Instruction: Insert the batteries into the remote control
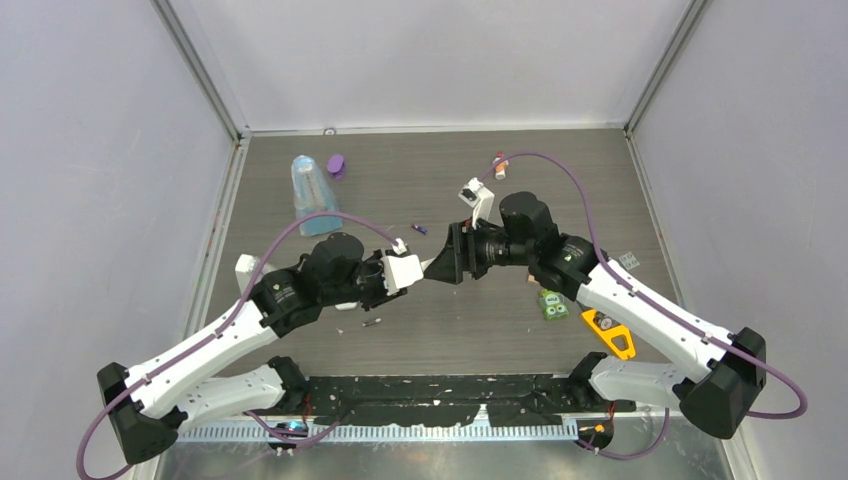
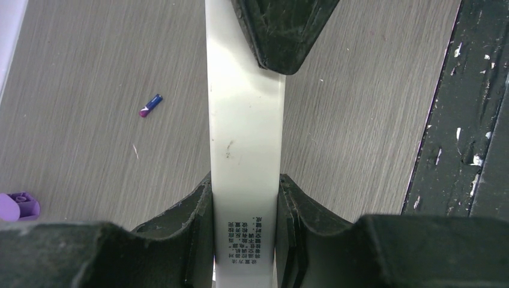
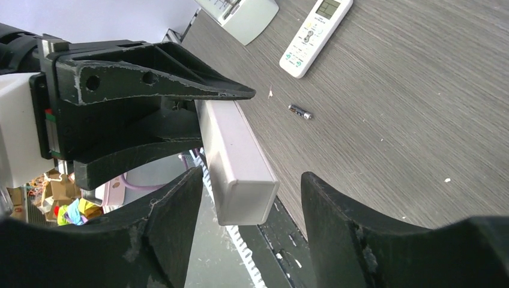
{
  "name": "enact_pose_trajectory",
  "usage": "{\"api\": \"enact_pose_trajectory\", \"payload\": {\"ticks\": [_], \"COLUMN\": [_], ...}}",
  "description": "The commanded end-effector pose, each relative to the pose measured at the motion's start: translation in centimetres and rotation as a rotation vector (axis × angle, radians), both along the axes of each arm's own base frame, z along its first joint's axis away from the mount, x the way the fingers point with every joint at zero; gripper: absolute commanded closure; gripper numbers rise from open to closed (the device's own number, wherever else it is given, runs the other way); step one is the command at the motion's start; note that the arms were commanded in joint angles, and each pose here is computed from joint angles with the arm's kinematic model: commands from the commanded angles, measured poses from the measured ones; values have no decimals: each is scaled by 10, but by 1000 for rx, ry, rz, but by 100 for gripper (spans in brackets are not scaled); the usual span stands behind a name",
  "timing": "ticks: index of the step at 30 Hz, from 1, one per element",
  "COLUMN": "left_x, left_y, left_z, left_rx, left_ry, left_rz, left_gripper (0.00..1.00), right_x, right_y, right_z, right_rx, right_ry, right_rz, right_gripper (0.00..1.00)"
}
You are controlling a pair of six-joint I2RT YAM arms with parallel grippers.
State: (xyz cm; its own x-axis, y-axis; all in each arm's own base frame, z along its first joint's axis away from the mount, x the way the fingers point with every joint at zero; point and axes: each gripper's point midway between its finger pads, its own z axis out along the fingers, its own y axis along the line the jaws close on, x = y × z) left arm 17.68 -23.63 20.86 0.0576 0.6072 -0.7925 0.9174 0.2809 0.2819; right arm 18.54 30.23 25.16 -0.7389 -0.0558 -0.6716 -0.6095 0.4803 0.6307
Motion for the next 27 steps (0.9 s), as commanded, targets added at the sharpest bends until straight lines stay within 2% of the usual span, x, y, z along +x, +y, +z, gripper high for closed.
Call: {"api": "enact_pose_trajectory", "payload": {"ticks": [1, 3, 5, 8, 13, 17, 27], "left_x": [-2, -4, -5, -6, -5, -5, -4], "left_y": [-6, -6, -6, -5, -1, 0, -2], "left_z": [16, 17, 18, 20, 24, 28, 29], "left_rx": [-51, -57, -66, -74, -86, -101, -106], "left_ry": [-12, -12, -14, -22, -54, -69, -69], "left_rz": [-23, -30, -36, -35, -24, -24, -24], "left_gripper": [100, 100, 100, 100, 100, 100, 100], "right_x": [9, 9, 11, 13, 13, 13, 6], "right_y": [9, 11, 11, 10, 3, -5, -5], "right_z": [23, 19, 14, 8, 0, 1, 15], "right_rx": [62, 65, 60, 51, 49, 72, 141], "right_ry": [-55, -39, -23, -10, 9, 7, 13], "right_rz": [-14, -19, -28, -42, -56, -51, -16], "right_gripper": [36, 38, 45, 58, 74, 93, 95]}}
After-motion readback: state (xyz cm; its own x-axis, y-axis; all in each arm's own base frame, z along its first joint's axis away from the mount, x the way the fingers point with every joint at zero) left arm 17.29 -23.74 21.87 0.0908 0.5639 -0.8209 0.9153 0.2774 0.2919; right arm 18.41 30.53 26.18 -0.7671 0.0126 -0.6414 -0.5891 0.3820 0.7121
